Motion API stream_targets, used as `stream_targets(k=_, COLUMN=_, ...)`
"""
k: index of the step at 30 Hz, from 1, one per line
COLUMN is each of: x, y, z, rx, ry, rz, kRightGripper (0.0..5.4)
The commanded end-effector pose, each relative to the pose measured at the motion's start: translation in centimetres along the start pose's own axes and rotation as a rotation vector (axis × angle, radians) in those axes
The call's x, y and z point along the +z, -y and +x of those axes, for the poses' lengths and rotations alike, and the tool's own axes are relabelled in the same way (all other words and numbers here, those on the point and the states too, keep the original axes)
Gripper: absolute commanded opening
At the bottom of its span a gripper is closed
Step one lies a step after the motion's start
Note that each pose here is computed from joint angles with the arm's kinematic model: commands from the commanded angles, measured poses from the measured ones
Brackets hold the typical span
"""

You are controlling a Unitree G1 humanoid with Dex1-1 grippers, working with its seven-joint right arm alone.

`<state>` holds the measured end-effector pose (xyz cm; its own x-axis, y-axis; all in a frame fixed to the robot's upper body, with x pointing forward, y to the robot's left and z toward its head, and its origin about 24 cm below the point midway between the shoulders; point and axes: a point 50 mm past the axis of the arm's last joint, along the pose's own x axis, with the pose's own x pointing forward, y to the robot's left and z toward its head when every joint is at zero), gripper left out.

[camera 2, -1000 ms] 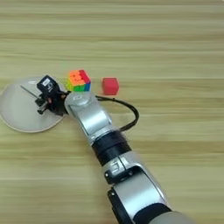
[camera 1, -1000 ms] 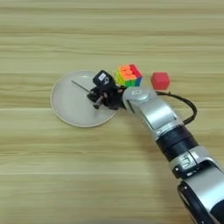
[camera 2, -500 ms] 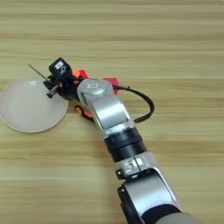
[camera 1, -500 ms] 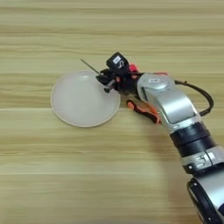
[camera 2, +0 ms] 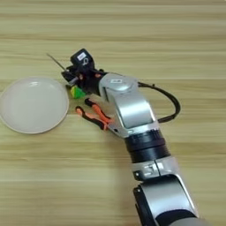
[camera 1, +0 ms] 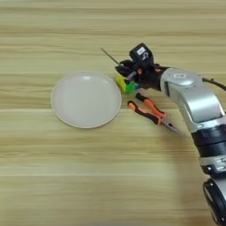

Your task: Move the objects on the table

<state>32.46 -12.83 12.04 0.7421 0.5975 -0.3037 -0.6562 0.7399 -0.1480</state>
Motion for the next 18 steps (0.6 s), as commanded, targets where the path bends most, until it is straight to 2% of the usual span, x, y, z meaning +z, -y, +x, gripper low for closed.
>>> stream_targets(k=1, x=3.3, y=1.4, z=-1.5, rx=-0.056, ry=0.116, rz=-0.079, kRightGripper=0.85)
stream_targets(k=6, x=3.2, y=2.2, z=-2.7, rx=-0.079, ry=0.115, rz=-0.084, kRightGripper=0.85)
stream_targets(k=18, x=1.1, y=3.4, z=-5.2, rx=-0.107, ry=0.036, rz=-0.089, kRightGripper=0.85)
